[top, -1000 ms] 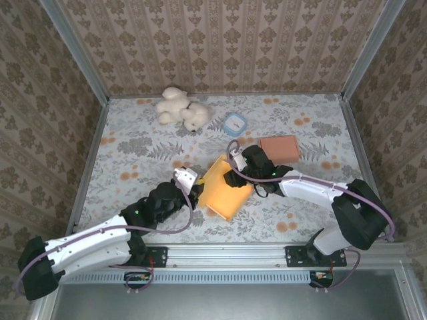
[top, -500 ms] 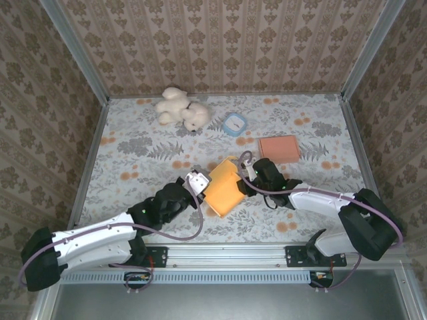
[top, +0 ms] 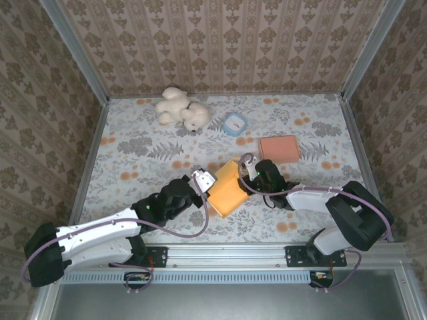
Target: Fold the paper box
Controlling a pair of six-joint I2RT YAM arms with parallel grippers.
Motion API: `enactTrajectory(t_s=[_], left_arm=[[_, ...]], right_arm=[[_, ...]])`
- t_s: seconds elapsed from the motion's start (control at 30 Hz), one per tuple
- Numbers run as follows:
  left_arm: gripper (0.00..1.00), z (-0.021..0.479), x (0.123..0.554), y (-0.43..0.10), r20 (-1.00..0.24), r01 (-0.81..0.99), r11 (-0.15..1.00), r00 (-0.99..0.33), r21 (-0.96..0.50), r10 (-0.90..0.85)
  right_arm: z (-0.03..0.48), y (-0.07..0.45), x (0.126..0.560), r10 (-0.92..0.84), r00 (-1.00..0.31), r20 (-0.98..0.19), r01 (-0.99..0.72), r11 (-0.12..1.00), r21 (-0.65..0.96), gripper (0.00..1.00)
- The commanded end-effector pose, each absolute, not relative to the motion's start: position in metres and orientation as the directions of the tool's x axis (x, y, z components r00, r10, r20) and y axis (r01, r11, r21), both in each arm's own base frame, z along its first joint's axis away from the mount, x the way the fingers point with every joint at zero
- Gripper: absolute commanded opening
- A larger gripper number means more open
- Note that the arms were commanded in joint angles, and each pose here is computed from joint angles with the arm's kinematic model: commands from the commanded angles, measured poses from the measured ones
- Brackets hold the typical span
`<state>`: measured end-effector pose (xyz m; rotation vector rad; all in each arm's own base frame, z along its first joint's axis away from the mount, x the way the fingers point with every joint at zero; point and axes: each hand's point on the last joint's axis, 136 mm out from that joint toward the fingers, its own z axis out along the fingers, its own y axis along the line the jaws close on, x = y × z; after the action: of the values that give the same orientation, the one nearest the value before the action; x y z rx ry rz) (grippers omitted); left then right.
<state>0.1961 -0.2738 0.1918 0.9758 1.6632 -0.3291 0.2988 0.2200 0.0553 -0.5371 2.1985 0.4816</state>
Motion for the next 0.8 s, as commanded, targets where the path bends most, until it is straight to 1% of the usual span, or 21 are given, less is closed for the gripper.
enactTrajectory(t_s=[0.0, 0.1, 0.2, 0.47, 0.53, 0.6, 0.77], left_arm=[[0.11, 0.198, 0.196, -0.276, -0.9, 0.743, 0.611, -0.028, 0.273, 0.436], [0.11, 0.197, 0.198, -0.274, -0.902, 0.736, 0.624, -0.042, 0.264, 0.431], [0.11, 0.197, 0.201, -0.273, -0.905, 0.727, 0.638, -0.053, 0.254, 0.421], [0.11, 0.202, 0.208, -0.269, -0.912, 0.697, 0.676, -0.077, 0.239, 0.403], [0.11, 0.202, 0.208, -0.269, -0.912, 0.698, 0.676, -0.083, 0.235, 0.403], [0.11, 0.199, 0.209, -0.27, -0.907, 0.702, 0.67, -0.084, 0.241, 0.414], [0.1, 0.191, 0.209, -0.272, -0.889, 0.712, 0.649, -0.074, 0.27, 0.451]], right_arm=[[0.056, 0.216, 0.302, -0.19, -0.538, -0.821, -0.52, 0.842, 0.145, 0.2], [0.054, 0.209, 0.3, -0.189, -0.538, -0.821, -0.5, 0.856, 0.13, 0.14], [0.048, 0.206, 0.298, -0.215, -0.544, -0.811, -0.487, 0.868, 0.097, 0.11], [0.024, 0.209, 0.294, -0.338, -0.535, -0.774, -0.465, 0.883, -0.064, 0.1], [0.024, 0.208, 0.294, -0.347, -0.526, -0.777, -0.455, 0.886, -0.087, 0.11], [0.028, 0.208, 0.293, -0.336, -0.521, -0.785, -0.452, 0.889, -0.08, 0.16], [0.053, 0.212, 0.287, -0.259, -0.508, -0.822, -0.458, 0.889, 0.002, 0.36]])
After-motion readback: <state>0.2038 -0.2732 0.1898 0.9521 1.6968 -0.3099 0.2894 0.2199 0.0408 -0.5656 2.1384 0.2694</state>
